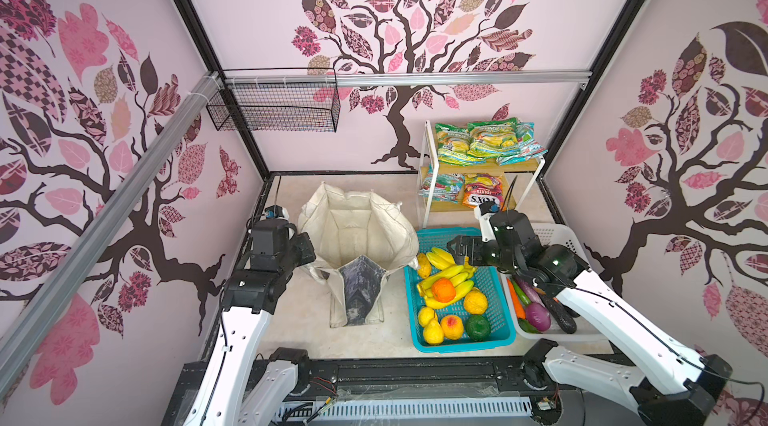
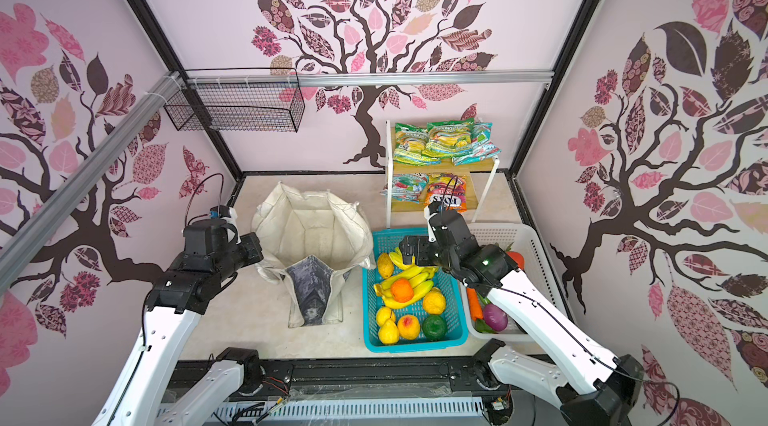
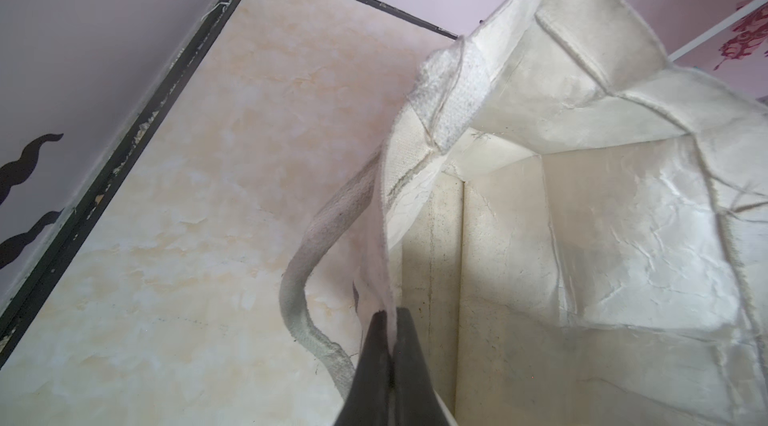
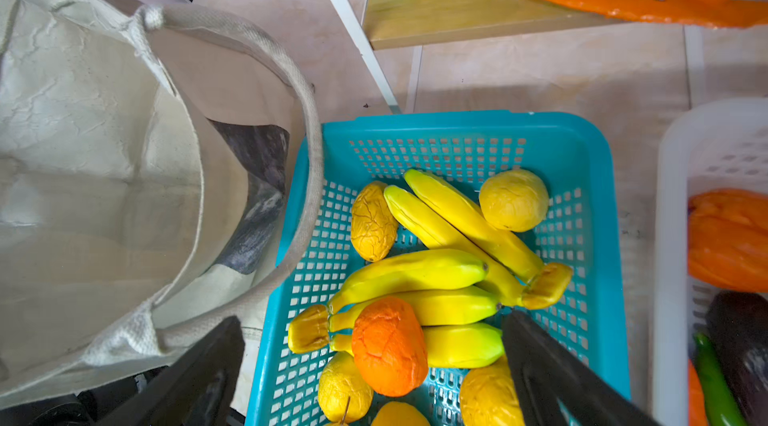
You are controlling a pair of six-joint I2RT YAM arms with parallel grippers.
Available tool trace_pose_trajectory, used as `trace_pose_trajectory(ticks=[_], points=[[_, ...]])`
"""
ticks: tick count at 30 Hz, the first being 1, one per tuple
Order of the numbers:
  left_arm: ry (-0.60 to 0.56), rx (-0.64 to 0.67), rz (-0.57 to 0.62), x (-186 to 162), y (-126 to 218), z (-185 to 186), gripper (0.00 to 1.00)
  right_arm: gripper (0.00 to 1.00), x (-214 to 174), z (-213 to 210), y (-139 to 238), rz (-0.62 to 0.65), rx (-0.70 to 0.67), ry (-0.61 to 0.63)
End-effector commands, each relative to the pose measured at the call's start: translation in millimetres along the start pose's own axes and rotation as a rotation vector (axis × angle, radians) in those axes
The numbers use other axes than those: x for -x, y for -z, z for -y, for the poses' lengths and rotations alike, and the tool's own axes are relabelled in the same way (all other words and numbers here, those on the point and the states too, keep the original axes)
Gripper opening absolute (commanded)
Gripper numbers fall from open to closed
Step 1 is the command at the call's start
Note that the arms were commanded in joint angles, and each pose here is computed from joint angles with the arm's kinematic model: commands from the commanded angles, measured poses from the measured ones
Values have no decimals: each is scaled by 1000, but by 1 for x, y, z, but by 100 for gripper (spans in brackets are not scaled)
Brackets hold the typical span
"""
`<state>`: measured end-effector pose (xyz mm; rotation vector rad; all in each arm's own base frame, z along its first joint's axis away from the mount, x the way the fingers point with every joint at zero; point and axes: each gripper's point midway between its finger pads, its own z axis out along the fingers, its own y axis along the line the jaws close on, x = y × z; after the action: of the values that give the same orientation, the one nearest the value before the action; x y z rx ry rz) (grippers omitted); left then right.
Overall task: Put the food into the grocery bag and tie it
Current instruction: 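Lower the right gripper onto the orange in the teal basket and grasp it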
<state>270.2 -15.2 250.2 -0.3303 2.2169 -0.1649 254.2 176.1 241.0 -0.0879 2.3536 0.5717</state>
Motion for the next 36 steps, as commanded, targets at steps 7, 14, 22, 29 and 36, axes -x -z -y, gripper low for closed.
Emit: trace_pose_trajectory(ticks=[7, 14, 22, 29, 36], points=[[-13, 36, -4, -12, 0, -11, 0, 98, -60, 15, -13, -151, 15, -14], [-23, 36, 11, -12, 2, -13, 0, 95, -97, 7, -42, -251, -35, 78], [-38, 16, -19, -16, -3, -8, 0, 86, -119, 1, -69, -323, 25, 105], [-40, 17, -27, -18, -4, -8, 0, 81, -124, 9, -79, -323, -51, 134], [-41, 12, -27, -18, -4, -8, 0, 74, -140, 13, -85, -368, -55, 160]])
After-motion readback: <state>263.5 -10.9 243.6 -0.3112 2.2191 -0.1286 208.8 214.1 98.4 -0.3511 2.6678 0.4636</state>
